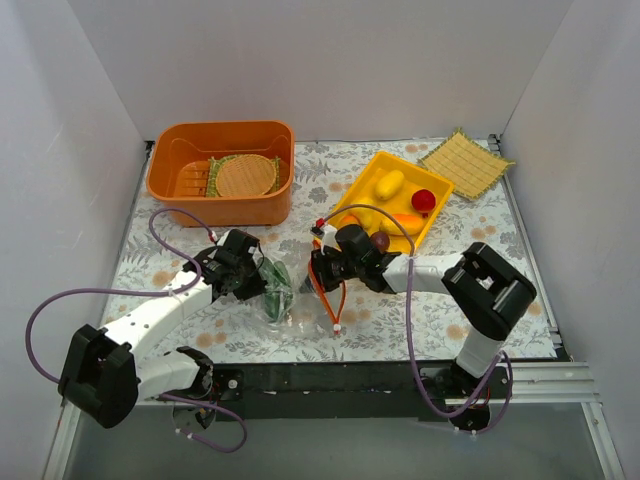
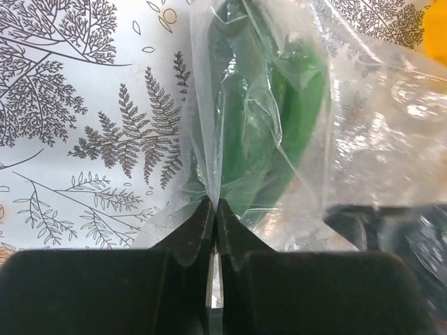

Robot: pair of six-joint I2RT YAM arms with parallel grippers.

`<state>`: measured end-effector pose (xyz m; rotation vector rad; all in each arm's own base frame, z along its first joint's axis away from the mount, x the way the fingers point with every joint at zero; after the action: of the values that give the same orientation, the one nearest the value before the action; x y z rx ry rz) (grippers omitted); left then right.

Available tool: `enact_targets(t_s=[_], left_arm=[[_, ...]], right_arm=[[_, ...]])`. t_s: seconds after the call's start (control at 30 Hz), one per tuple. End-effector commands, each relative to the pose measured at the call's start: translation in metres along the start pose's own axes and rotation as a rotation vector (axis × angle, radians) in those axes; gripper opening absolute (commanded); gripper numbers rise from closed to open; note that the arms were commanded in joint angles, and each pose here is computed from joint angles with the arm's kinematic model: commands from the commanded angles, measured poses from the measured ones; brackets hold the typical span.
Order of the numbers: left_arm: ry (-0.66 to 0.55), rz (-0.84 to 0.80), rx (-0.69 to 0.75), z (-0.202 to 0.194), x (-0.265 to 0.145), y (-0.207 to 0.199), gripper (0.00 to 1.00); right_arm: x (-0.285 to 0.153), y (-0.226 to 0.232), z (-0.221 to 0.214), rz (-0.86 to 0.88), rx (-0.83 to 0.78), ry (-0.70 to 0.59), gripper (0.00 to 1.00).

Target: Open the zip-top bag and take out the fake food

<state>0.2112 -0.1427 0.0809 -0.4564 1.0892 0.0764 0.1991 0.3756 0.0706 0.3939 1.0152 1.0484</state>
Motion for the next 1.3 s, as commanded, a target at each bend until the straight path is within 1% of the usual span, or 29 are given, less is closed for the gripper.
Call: enact_targets(t_s=[0.0, 0.03, 0.13, 0.17, 0.2, 0.23, 0.27, 0.33, 0.47, 0.63, 0.8, 0.83, 0.97, 1.03, 1.17, 1.27], left_arm=[[-0.020, 0.004, 0.018, 0.006, -0.003, -0.002, 0.00], [-0.015, 0.028, 0.009, 0.005, 0.000, 0.003, 0.00], [0.005, 0.099, -0.001, -0.001, 0.012, 0.017, 0.00], [0.021, 0.119, -0.006, -0.005, 0.018, 0.020, 0.00], [0.030, 0.137, -0.008, -0.008, 0.021, 0.024, 0.00], [0.030, 0.142, -0.011, -0.009, 0.025, 0.026, 0.00], [0.033, 0.150, -0.016, -0.010, 0.027, 0.027, 0.00], [0.037, 0.172, -0.016, -0.012, 0.033, 0.031, 0.00], [0.064, 0.220, -0.015, -0.020, 0.043, 0.041, 0.00], [0.076, 0.248, -0.015, -0.025, 0.050, 0.049, 0.00], [0.088, 0.260, -0.008, -0.029, 0.053, 0.053, 0.00], [0.090, 0.262, -0.008, -0.030, 0.053, 0.054, 0.00], [0.094, 0.255, -0.001, -0.031, 0.053, 0.054, 0.00], [0.094, 0.254, 0.005, -0.031, 0.054, 0.054, 0.00], [0.093, 0.250, 0.015, -0.029, 0.054, 0.052, 0.00], [0.091, 0.250, 0.018, -0.029, 0.056, 0.052, 0.00]], right_arm=[[-0.021, 0.043, 0.035, 0.127, -0.102, -0.140, 0.01], [-0.029, 0.054, 0.041, 0.157, -0.124, -0.167, 0.01], [-0.042, 0.067, 0.049, 0.192, -0.165, -0.219, 0.01], [-0.042, 0.064, 0.048, 0.180, -0.164, -0.224, 0.09], [-0.041, 0.061, 0.047, 0.169, -0.164, -0.225, 0.13], [-0.036, 0.055, 0.045, 0.151, -0.154, -0.206, 0.17], [-0.032, 0.049, 0.040, 0.128, -0.149, -0.174, 0.23], [-0.024, 0.034, 0.032, 0.085, -0.127, -0.138, 0.27], [-0.023, 0.015, 0.025, -0.005, -0.096, -0.126, 0.29], [-0.014, -0.006, 0.026, -0.115, -0.113, -0.082, 0.30], [0.006, -0.015, 0.034, -0.136, -0.124, -0.046, 0.31], [0.011, -0.018, 0.038, -0.144, -0.136, -0.041, 0.33], [0.018, -0.020, 0.051, -0.163, -0.158, -0.071, 0.45], [0.026, -0.023, 0.047, -0.165, -0.154, -0.040, 0.47], [0.038, -0.015, 0.044, -0.157, -0.177, -0.032, 0.52], [0.046, -0.014, 0.036, -0.167, -0.182, -0.016, 0.54]])
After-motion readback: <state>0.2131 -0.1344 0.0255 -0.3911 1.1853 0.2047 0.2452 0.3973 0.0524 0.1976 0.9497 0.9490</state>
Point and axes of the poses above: each gripper's point midway between its finger pads, its own x axis out along the fingers, its own y axis along the line the jaws close on, z = x × y, the point moved 1 cm from there along -x, back along the fingers, and after that the axes turned 4 degrees about x, right-handed, at the moved point
